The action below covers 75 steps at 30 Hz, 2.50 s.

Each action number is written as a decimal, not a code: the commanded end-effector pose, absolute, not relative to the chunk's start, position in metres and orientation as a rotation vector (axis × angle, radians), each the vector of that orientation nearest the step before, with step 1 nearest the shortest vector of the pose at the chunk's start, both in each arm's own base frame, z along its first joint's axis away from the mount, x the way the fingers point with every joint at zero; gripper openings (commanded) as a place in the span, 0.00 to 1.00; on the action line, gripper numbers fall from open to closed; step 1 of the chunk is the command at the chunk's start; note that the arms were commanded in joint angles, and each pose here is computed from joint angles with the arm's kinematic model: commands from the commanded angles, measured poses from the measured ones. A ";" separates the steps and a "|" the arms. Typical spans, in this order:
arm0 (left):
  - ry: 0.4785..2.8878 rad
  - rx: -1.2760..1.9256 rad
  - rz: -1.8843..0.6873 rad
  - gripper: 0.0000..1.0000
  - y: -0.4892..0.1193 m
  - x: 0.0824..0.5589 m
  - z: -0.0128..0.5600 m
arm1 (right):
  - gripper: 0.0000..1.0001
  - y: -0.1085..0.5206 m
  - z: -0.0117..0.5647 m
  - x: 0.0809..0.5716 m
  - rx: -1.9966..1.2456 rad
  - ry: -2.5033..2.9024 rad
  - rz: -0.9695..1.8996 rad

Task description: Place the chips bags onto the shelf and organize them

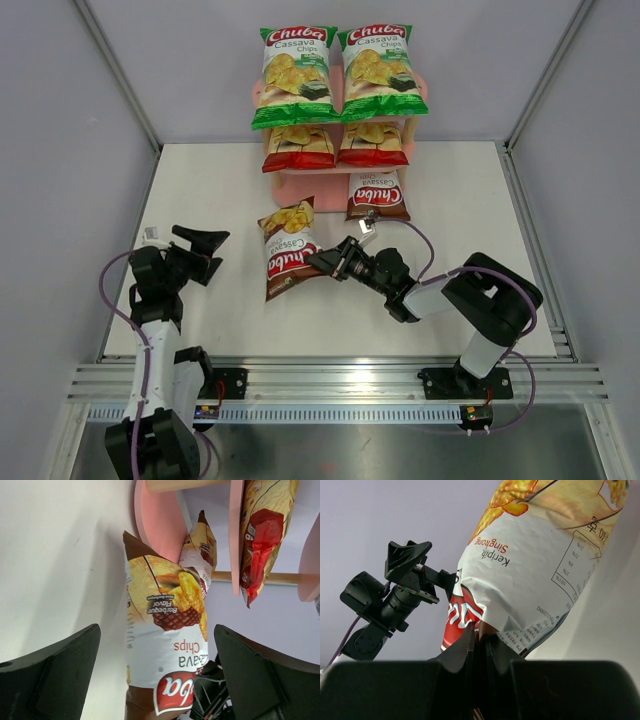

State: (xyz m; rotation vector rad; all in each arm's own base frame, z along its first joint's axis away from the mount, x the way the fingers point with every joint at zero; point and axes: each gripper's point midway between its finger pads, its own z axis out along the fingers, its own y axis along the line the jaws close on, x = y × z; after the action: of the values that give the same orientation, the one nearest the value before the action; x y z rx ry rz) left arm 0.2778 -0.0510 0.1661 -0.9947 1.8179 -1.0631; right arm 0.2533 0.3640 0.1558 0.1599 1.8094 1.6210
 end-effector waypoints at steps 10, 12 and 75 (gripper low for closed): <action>1.847 -0.808 -1.021 0.99 -0.045 0.273 0.196 | 0.03 0.343 0.212 0.299 0.056 1.577 1.597; 1.857 -0.782 -1.013 0.99 -0.045 0.272 0.202 | 0.03 0.339 0.218 0.308 0.063 1.559 1.580; 1.976 -0.373 -0.956 0.99 -0.069 0.255 0.239 | 0.28 0.333 0.123 0.466 0.526 1.774 1.351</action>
State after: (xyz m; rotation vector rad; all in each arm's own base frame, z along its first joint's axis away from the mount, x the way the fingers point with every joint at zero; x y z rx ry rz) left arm 0.2538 -0.0645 0.2166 -0.4569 2.0156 -0.9469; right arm 0.4565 0.3452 0.1163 0.4195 1.8323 1.3494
